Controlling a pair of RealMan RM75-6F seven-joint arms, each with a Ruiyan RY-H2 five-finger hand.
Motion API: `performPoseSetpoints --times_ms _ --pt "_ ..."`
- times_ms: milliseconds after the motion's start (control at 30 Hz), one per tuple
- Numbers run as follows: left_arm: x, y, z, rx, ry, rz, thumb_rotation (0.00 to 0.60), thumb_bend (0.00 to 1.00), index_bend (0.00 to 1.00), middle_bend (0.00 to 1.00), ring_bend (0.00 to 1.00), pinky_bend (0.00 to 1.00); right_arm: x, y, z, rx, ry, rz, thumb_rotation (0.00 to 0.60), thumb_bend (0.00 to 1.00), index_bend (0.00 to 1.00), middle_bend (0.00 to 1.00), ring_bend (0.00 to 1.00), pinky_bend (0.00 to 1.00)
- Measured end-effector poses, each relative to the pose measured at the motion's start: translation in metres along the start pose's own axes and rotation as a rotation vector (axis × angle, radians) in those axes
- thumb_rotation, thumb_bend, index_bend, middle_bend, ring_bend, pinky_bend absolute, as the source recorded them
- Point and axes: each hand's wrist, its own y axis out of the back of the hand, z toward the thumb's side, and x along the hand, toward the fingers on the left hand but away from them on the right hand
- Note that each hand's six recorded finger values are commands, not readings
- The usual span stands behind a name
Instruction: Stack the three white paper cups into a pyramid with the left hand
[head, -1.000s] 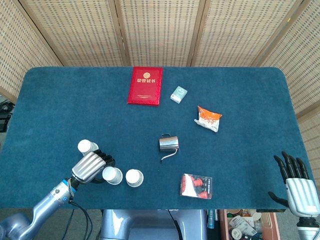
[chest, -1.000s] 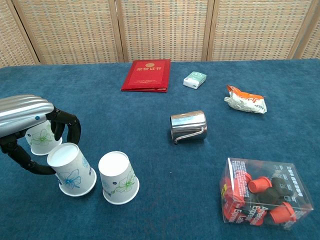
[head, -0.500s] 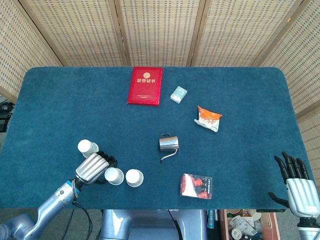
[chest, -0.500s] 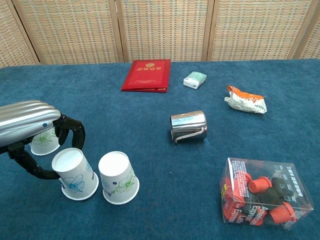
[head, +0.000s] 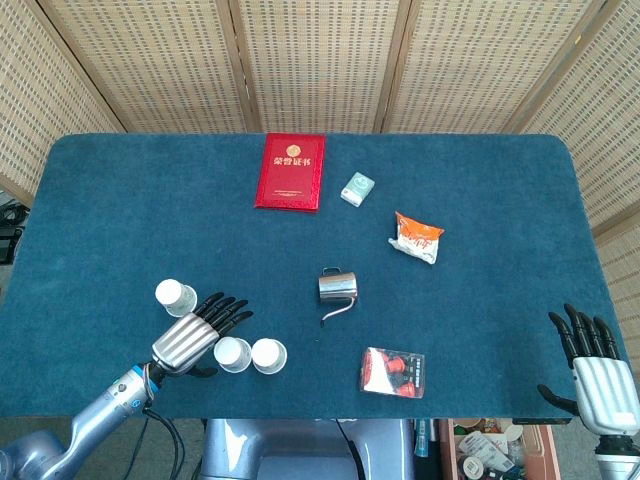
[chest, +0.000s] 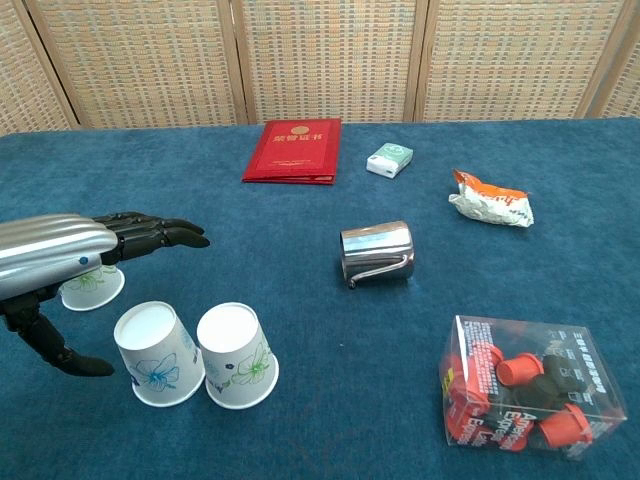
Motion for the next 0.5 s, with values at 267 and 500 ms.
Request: performPoseSetpoints --times_ms 267,500 --pt "-0.018 0.042 -0.038 -0.007 0.116 0.111 0.600 0.18 0.00 0.00 0.00 0.00 0.000 -0.002 0.001 0.003 0.003 0.006 0.600 0.00 0.09 0.00 0.00 0.00" --pt "-0.038 0.046 -0.108 -0.021 0.323 0.093 0.600 0.18 0.00 0.00 0.00 0.00 0.000 -0.004 0.002 0.009 0.004 0.014 0.600 0.00 0.09 0.00 0.00 0.00"
